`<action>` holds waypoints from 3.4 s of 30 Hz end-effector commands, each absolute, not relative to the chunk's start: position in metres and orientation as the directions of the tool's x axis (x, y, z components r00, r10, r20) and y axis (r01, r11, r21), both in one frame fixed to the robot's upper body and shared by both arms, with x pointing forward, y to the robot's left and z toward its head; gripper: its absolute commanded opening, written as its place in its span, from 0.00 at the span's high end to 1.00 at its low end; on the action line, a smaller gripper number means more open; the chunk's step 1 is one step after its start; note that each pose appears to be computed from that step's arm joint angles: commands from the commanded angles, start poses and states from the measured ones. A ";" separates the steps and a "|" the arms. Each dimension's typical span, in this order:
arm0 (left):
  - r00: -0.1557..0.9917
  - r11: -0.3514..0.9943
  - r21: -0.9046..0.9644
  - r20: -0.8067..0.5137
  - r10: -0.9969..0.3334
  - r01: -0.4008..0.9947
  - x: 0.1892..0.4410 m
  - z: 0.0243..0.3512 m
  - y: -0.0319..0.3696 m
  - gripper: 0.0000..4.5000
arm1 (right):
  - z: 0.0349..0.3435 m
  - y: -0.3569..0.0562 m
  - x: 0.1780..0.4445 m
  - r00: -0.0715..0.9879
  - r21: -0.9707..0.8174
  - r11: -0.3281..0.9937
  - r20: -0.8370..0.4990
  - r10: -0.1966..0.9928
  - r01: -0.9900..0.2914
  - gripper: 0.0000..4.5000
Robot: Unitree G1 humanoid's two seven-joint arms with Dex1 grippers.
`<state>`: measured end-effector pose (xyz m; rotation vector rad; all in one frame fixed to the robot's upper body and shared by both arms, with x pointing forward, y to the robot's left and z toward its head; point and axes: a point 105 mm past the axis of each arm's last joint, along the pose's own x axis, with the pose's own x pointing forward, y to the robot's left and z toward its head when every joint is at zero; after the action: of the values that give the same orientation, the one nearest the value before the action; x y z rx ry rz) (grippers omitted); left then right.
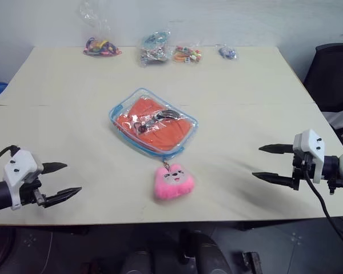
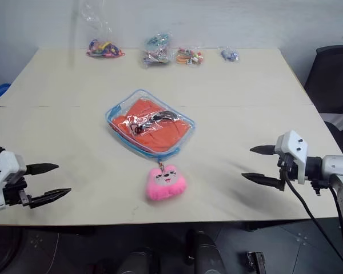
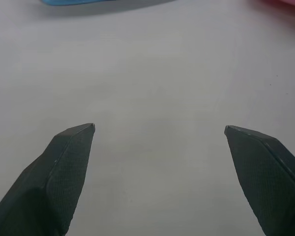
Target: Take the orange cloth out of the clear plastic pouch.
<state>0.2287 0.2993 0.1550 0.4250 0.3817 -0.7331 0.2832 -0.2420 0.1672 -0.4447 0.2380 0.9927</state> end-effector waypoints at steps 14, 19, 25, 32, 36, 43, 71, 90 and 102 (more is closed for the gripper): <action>0.710 0.677 0.262 -0.434 -0.554 0.688 0.240 0.161 0.292 0.00 | 0.177 -0.236 0.291 0.608 -0.312 0.526 -0.300 0.735 -0.791 0.00; 0.703 0.677 0.248 -0.440 -0.558 0.693 0.239 0.157 0.290 0.00 | 0.176 -0.233 0.288 0.605 -0.306 0.527 -0.296 0.739 -0.793 0.00; 0.707 0.683 0.234 -0.407 -0.578 0.692 0.242 0.159 0.285 0.00 | 0.181 -0.230 0.290 0.611 -0.310 0.533 -0.280 0.740 -0.788 0.00; 0.743 0.725 0.180 -0.254 -0.619 0.665 0.266 0.183 0.264 0.00 | 0.189 -0.207 0.289 0.609 -0.334 0.527 -0.225 0.760 -0.781 0.00; 0.733 0.723 0.130 -0.177 -0.657 0.679 0.295 0.202 0.236 0.00 | 0.200 -0.173 0.279 0.564 -0.301 0.506 -0.148 0.813 -0.808 0.00; 0.687 0.660 0.191 -0.188 -0.702 0.727 0.364 0.225 0.178 0.00 | 0.211 -0.121 0.273 0.538 -0.299 0.497 -0.068 0.840 -0.814 0.00; 0.721 0.679 0.263 -0.378 -0.581 0.685 0.445 0.172 0.118 0.86 | 0.224 -0.094 0.276 0.611 -0.352 0.570 -0.009 0.791 -0.742 0.00; 0.875 0.905 0.227 -0.256 0.411 -0.358 0.345 0.169 0.423 0.94 | 0.233 -0.069 0.257 0.217 -0.295 0.193 -0.051 0.975 -0.936 0.00; 0.861 0.892 0.197 -0.246 0.446 -0.406 0.310 0.164 0.429 0.39 | 0.231 -0.064 0.266 0.174 -0.300 0.143 -0.081 0.981 -0.943 0.00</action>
<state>0.3151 0.4231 0.1394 0.1277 0.3661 0.4230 0.2690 -0.0645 0.2245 -0.2919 -0.1089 1.3843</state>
